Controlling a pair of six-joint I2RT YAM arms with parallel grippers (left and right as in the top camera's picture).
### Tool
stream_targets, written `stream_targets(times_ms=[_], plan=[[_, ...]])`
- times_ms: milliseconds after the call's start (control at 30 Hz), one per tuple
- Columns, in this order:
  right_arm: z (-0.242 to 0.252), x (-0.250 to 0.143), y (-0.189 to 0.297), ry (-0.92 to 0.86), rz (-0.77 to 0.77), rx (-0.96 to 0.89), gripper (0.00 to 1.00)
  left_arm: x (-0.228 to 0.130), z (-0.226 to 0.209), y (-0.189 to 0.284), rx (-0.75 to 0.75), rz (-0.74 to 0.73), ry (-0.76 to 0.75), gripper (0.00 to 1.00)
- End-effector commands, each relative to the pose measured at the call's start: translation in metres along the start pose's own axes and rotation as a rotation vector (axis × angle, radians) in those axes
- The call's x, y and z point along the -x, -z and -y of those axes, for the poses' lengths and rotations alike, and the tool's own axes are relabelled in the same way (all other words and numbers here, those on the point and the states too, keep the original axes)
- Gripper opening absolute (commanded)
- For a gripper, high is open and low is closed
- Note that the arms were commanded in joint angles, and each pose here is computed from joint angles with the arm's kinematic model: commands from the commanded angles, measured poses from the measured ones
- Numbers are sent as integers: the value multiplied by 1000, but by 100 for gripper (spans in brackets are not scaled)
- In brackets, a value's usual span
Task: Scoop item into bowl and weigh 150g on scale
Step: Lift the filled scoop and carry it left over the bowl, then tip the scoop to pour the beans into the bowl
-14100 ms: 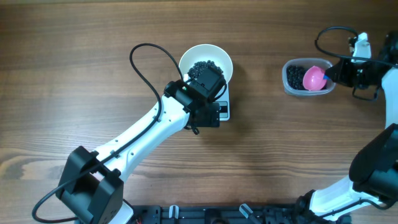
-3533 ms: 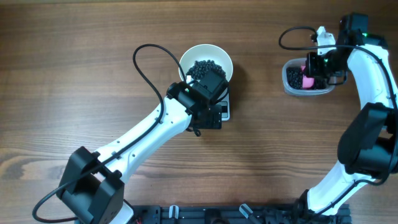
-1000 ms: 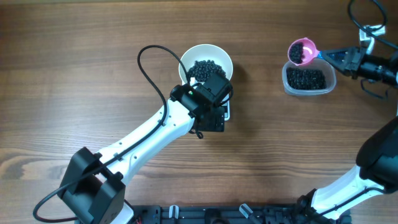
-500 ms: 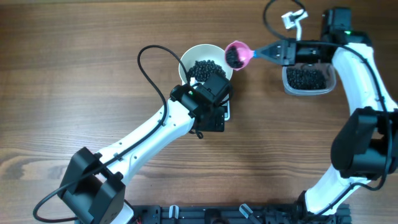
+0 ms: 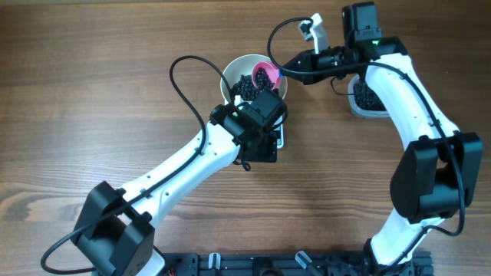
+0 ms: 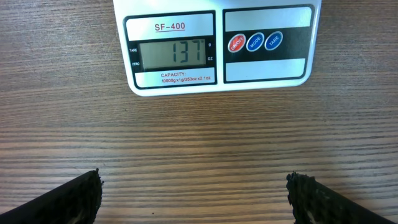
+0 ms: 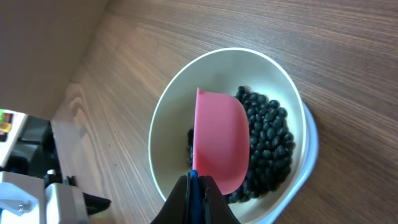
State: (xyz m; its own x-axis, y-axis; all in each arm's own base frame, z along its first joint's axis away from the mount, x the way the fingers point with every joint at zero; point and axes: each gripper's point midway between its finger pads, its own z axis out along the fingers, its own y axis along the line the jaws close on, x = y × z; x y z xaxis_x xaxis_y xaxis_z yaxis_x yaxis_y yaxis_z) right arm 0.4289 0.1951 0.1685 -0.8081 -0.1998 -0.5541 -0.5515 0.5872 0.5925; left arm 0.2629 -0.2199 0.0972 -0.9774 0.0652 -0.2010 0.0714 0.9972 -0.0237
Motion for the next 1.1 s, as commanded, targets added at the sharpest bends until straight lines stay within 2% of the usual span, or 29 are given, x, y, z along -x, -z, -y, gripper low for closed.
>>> stream_targets(times_ms=[0,67,133,533,633,667,733,800,900,967,1067], plan=[[-17,17,15,197,45,-19,4,-1,-2,-4,23,2,3,100],[-48,17,26,472,61,39,4,-1,-2,-4,23,2,3,100],[-58,17,33,584,62,24,4,-1,-2,-4,23,2,3,100],[-60,30,34,640,103,-1,4,-1,-2,-4,23,2,3,100],[-63,24,31,717,81,7,4,-1,-2,-4,23,2,3,100],[-50,28,31,612,72,-68,4,-1,-2,-4,23,2,3,100],[-54,27,31,676,74,-44,4,-1,-2,-4,23,2,3,100],[-52,30,32,644,81,-61,4,-1,-2,-4,23,2,3,100],[-50,30,31,705,75,-75,4,-1,-2,-4,23,2,3,100],[-46,39,33,758,98,-115,4,-1,-2,-4,23,2,3,100],[-50,59,36,719,177,-121,4,-1,-2,-4,23,2,3,100]])
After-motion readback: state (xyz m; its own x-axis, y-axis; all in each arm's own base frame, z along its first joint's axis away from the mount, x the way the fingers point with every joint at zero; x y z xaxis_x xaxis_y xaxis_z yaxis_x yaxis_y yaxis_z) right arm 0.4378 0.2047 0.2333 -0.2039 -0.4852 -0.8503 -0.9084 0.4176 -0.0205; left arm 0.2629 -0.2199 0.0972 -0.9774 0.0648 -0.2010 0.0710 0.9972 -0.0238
